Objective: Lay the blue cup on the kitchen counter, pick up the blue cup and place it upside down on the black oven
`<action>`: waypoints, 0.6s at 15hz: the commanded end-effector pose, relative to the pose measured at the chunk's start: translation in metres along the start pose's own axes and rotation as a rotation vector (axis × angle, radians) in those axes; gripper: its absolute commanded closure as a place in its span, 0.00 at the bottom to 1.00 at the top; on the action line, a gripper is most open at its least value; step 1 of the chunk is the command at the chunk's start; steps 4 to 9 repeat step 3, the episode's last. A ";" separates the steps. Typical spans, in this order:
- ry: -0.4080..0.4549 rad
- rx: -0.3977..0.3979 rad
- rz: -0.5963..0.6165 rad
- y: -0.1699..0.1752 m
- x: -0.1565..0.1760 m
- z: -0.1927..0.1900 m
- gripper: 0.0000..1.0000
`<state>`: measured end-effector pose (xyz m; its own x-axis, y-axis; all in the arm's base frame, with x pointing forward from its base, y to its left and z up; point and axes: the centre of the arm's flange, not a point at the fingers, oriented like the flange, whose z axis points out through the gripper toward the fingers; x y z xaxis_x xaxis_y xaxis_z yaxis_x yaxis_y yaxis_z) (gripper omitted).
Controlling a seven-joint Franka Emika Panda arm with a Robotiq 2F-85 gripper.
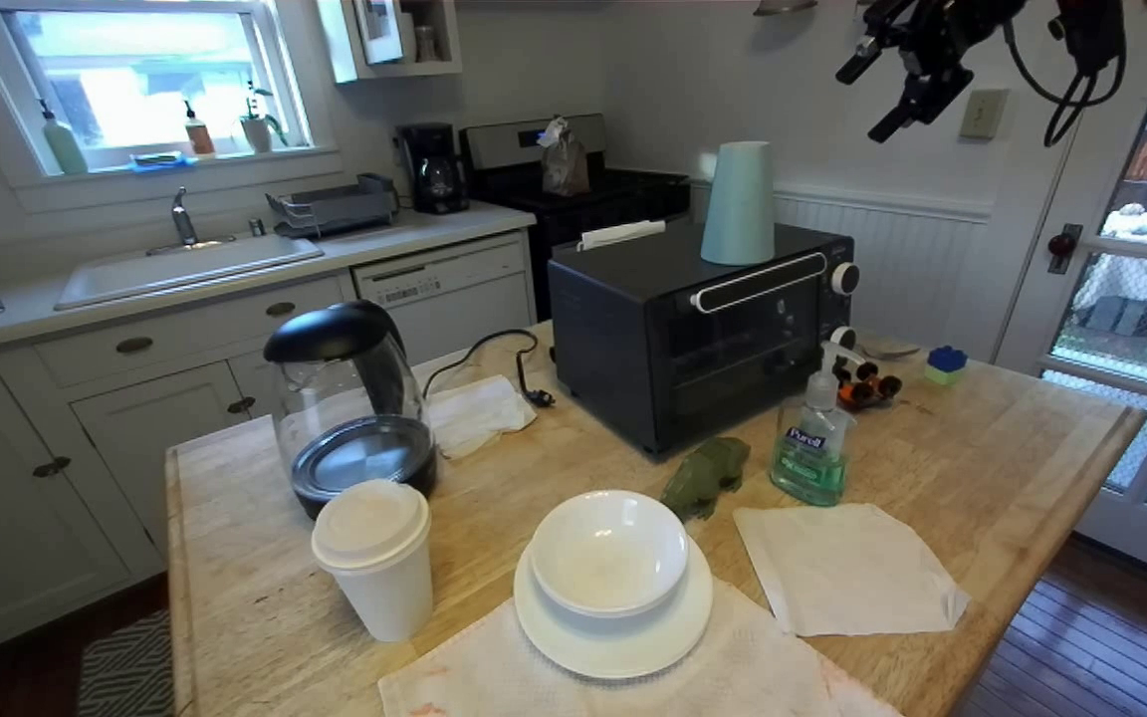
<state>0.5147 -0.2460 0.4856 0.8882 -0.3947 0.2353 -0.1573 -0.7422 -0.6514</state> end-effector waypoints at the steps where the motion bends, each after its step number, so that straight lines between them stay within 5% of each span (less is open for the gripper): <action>1: 0.000 0.000 0.001 0.000 0.000 0.000 0.00; 9: 0.000 0.000 0.001 0.001 0.000 0.000 0.00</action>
